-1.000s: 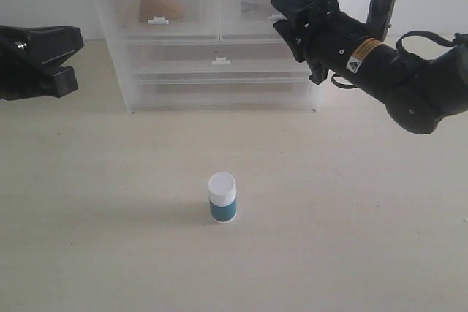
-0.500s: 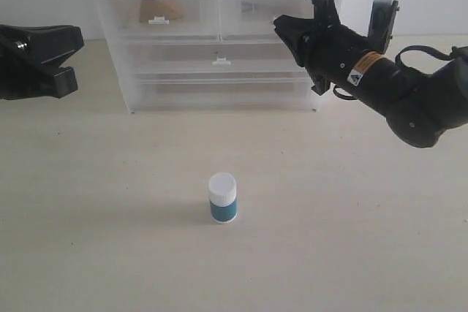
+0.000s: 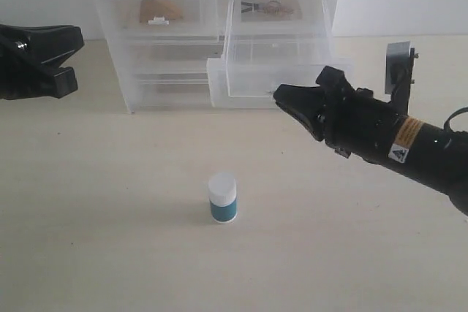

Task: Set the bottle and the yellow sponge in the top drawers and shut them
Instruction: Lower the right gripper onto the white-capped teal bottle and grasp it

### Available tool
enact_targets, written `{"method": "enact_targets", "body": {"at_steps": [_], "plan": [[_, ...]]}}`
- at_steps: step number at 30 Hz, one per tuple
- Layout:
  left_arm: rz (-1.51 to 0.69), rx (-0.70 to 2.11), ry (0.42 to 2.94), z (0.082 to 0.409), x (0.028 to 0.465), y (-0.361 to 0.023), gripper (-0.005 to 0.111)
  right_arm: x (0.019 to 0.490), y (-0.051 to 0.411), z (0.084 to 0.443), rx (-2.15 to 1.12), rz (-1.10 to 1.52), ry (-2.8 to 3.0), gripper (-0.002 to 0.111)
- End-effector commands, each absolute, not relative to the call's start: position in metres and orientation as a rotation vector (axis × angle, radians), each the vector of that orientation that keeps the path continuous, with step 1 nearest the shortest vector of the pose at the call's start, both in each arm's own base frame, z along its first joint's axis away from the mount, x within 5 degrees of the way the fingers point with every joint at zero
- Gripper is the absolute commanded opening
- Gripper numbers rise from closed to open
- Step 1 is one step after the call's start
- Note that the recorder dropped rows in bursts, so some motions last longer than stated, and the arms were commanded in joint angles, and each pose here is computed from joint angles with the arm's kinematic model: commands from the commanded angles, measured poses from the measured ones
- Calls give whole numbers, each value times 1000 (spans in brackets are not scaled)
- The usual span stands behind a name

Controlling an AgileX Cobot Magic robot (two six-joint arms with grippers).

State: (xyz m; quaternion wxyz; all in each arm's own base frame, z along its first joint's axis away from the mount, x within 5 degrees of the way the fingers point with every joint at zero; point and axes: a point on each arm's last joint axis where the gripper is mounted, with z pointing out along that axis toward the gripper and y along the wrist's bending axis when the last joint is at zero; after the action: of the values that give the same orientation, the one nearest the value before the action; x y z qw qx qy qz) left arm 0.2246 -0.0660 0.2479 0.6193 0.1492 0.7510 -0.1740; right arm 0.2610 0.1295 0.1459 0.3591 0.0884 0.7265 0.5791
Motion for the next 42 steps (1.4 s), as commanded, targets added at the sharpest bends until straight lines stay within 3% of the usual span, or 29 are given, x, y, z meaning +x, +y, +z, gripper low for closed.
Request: {"method": "enact_targets", "body": {"at_steps": [1,4,6,9,15,23,26,29,32,35,38,42], "plan": [[-406,338,1719,248,224,-66,4,251,131,138,111,1415,2021,21],[-406,338,1719,248,224,-66,4,245,134,135,-62,1384,2057,50],[-406,338,1719,248,224,-66,4,230,141,134,-457,1371,2018,71],[-406,338,1719,248,224,-66,4,224,141,129,-683,1271,1982,84],[-406,338,1719,248,224,-66,4,228,167,115,-943,877,2022,88],[-406,338,1719,248,224,-66,4,242,211,121,-1158,581,2014,87],[-404,338,1722,247,224,-66,4,247,218,117,-1172,614,1989,77],[-403,337,1723,247,224,-66,4,247,221,115,-1183,648,1969,47],[-396,335,1736,246,224,-65,4,245,219,117,-1157,631,2051,0],[-389,329,1737,246,224,-64,4,225,223,137,-1251,689,2028,2],[-394,302,1739,246,225,-63,4,194,228,183,-1319,786,1931,2],[-388,307,1740,246,225,-63,4,174,212,255,-1233,571,1740,2]]}}
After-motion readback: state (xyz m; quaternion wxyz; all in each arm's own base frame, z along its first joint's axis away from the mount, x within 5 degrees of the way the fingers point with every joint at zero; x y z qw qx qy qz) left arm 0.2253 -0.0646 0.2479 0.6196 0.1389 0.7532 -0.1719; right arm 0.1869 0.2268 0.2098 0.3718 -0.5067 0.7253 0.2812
